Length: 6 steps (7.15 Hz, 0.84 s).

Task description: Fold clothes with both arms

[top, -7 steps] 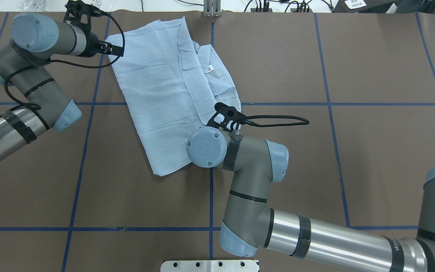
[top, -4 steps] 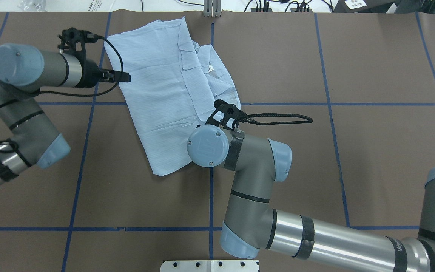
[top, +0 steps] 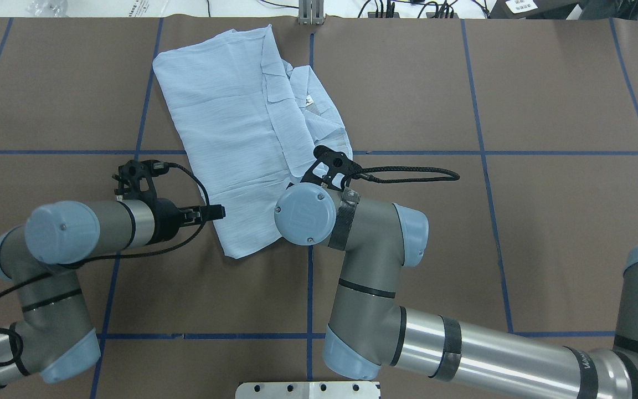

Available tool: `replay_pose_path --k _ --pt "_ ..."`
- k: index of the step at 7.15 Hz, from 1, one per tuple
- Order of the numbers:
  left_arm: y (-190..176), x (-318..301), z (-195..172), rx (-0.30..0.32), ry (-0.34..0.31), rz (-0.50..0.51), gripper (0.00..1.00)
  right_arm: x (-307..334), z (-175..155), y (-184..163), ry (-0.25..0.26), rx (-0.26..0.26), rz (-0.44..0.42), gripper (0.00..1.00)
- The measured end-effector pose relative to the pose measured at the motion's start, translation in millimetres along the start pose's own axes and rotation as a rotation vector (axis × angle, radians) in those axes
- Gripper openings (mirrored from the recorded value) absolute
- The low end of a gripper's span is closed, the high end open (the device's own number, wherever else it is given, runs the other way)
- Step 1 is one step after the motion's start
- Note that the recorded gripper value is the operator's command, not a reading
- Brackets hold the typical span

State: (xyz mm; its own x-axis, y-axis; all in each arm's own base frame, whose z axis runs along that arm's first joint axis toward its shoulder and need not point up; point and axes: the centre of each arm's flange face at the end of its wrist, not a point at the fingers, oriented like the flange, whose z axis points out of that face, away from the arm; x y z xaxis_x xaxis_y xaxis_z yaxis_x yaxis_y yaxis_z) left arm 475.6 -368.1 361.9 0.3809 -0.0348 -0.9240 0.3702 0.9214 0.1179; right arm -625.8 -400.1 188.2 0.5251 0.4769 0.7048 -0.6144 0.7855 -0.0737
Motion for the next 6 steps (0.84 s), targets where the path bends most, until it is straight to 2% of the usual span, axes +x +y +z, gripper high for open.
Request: replay_pose_path --k 1,3,5,6 --pt "21.0 6.4 6.5 0.002 -0.020 -0.058 0.70 -0.2 -0.7 -0.1 -0.002 0.000 0.000 0.00" --pt "37.2 15.3 10.7 -0.007 -0.025 -0.115 0.70 -0.5 -2.1 -0.2 -0.004 -0.001 0.002 0.00" --pt "43.9 25.9 12.1 -0.017 -0.015 -0.126 0.70 -0.4 -2.2 -0.3 -0.005 -0.001 0.002 0.00" --pt "46.3 30.8 12.4 -0.021 -0.009 -0.126 0.57 -0.1 -2.0 -0.4 -0.004 -0.001 0.002 0.00"
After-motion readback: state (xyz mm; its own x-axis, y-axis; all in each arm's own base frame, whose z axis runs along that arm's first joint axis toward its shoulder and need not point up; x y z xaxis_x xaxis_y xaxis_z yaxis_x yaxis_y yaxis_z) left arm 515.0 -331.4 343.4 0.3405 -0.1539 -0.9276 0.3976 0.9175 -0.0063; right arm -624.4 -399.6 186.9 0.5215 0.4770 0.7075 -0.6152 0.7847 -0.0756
